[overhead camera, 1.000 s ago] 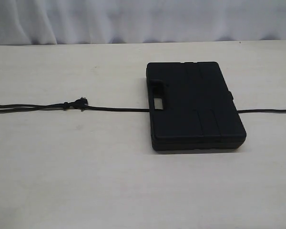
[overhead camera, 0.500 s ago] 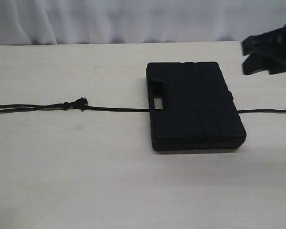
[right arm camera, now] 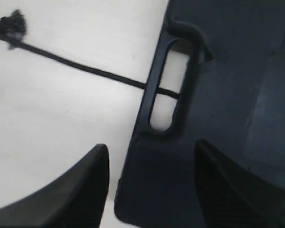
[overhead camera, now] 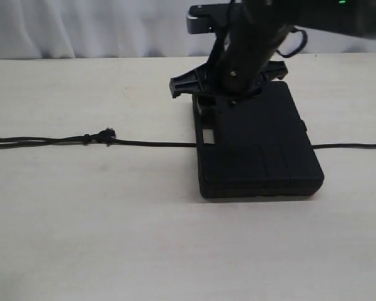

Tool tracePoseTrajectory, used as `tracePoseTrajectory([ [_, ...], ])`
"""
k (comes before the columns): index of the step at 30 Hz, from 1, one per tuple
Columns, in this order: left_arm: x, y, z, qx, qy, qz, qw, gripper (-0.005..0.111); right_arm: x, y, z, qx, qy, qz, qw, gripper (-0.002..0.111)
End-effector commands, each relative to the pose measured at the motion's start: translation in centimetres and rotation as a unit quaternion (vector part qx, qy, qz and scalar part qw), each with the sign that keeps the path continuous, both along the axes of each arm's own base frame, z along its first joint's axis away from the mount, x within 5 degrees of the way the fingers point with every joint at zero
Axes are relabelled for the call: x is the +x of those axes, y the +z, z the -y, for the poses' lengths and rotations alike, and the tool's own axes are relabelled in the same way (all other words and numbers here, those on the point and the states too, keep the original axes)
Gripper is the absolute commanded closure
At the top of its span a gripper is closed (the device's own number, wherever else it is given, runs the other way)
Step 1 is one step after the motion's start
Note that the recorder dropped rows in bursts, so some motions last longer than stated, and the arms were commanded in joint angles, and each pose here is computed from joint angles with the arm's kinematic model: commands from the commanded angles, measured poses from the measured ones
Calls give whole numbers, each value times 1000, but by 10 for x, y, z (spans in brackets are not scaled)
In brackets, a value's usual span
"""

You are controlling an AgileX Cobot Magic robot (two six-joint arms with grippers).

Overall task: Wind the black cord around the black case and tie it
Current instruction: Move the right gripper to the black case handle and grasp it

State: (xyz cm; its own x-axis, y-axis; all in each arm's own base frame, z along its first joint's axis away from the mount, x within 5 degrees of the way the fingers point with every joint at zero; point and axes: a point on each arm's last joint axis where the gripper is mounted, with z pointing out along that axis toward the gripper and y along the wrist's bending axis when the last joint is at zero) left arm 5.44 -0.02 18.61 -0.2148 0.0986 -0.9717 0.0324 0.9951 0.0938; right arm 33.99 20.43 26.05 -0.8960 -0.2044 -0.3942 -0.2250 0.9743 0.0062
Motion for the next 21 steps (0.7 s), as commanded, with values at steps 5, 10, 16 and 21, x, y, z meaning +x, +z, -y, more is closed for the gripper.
tracePoseTrajectory([
  [5, 0, 0, 0, -1, 0, 1, 1000, 107, 38, -40, -49, -80, -14, -18, 997, 57],
  [10, 0, 0, 0, -1, 0, 1, 1000, 107, 54, -72, -59, -121, -18, -58, 991, 57],
  [16, 0, 0, 0, -1, 0, 1, 1000, 107, 64, -96, -67, -111, -14, -47, 993, 57],
  [21, 0, 0, 0, -1, 0, 1, 1000, 107, 69, -108, -64, -135, -19, -40, 990, 57],
])
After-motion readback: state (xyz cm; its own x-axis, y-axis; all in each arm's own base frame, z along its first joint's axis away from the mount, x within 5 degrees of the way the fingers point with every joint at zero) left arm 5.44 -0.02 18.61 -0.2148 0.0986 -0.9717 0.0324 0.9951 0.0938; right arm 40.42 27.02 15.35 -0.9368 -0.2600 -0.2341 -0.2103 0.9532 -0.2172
